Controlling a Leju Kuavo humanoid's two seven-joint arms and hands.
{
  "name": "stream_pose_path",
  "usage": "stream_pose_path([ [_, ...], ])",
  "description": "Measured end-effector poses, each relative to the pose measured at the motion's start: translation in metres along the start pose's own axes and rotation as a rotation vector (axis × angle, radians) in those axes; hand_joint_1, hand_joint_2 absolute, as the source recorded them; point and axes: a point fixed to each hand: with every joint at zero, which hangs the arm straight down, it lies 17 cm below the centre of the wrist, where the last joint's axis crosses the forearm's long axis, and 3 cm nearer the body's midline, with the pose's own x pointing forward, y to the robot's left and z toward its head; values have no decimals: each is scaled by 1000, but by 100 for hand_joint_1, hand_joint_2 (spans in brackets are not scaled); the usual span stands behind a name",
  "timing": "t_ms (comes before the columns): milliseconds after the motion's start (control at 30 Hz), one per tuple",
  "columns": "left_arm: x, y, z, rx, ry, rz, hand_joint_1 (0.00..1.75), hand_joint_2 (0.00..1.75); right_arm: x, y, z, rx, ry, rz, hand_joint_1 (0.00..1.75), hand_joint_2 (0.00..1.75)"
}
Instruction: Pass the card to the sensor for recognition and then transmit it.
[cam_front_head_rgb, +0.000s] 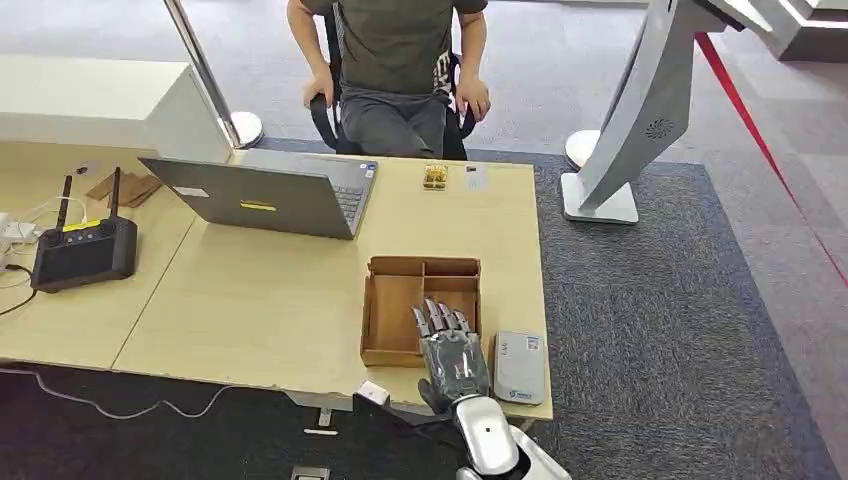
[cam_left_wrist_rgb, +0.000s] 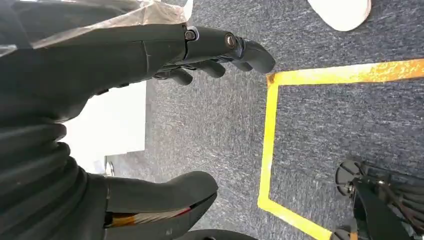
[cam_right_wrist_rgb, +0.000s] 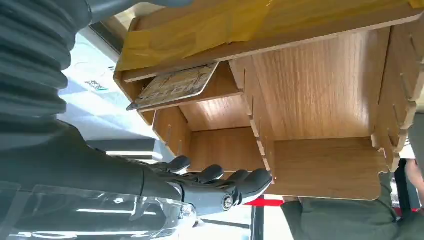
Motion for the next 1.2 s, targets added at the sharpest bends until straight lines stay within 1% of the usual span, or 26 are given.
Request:
stream_pose_path([
  [333, 0, 0, 0, 0, 0, 0, 0, 175, -3, 1, -1, 4, 5, 5, 0, 175],
  [700, 0, 0, 0, 0, -1, -10, 0, 175, -14, 1, -1, 4, 46, 15, 0, 175],
  [1200, -2, 1, 0, 4, 15, 18, 0, 175, -15, 1, 0, 4, 40, 24, 0, 175],
])
